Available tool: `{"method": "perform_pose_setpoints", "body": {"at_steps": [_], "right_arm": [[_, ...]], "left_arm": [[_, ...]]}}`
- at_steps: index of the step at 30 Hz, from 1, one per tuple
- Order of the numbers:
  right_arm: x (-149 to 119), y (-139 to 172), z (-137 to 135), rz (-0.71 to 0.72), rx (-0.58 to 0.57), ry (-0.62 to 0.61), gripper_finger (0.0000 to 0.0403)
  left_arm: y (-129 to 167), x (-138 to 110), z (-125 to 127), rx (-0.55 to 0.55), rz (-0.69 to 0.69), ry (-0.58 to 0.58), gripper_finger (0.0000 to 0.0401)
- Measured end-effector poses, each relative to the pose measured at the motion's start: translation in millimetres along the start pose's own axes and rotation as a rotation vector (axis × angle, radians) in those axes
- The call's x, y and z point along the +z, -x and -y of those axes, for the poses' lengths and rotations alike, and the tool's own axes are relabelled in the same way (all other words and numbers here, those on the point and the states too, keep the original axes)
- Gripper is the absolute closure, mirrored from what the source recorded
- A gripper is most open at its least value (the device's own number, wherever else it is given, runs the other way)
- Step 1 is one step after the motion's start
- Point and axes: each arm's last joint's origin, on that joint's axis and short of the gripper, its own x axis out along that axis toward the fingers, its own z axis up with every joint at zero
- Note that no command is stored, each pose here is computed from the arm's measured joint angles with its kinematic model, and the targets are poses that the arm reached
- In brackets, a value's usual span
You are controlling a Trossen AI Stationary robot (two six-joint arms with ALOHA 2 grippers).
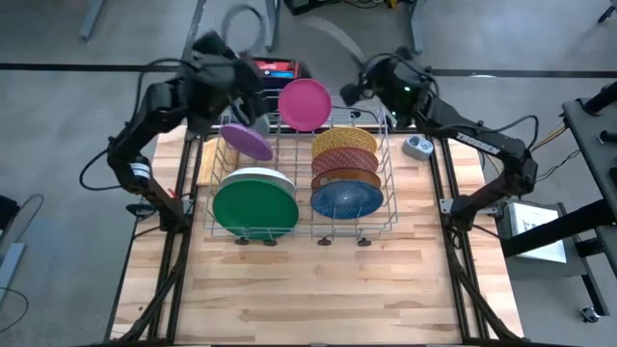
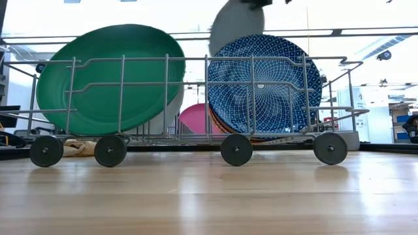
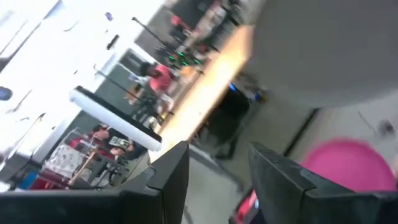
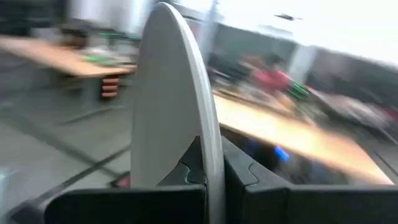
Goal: Sort dishes
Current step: Put the gray plate into the dishwasher rack
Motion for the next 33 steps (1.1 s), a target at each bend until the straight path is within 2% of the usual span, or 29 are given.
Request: {"method": "perform_pose_setpoints", "body": {"at_steps": [3,5,7,13,23,27,33], "right_arm": [[1.2,22.6,2.0,-0.091,-0.207,-0.052,0.0402],[-6.4,38.1,-4.4,-0.168,-0.342,-0.003,0.0402],[-13.9,52.6,-12.4,-0.201,-0.405,0.035,0.0402],[-33.2,78.1,-22.1,-0.231,-0.369,-0.016,0.0402],[-62.5,84.9,-17.6,-0.292,-0.396,-0.050,0.0403],[-81.8,84.4,-24.9,-0.334,-0.388,-0.014,0.0403],[-111.7,85.2,-31.7,-0.406,-0.368,-0.023,0.0403]], "left_arm": [[-4.0,4.5,-13.1,0.064,0.043,0.099,0.0248],[-5.6,5.0,-19.7,0.093,0.056,0.140,0.0248],[-6.9,3.5,-23.6,0.107,0.053,0.152,0.0248],[-13.2,-2.8,-18.4,0.085,-0.002,0.090,0.0248],[-15.0,-5.7,-13.2,0.058,-0.024,0.069,0.0248],[-15.3,-5.8,-12.4,0.054,-0.025,0.072,0.0248],[-15.5,-6.6,-9.0,-0.014,0.000,0.077,0.0248]]}}
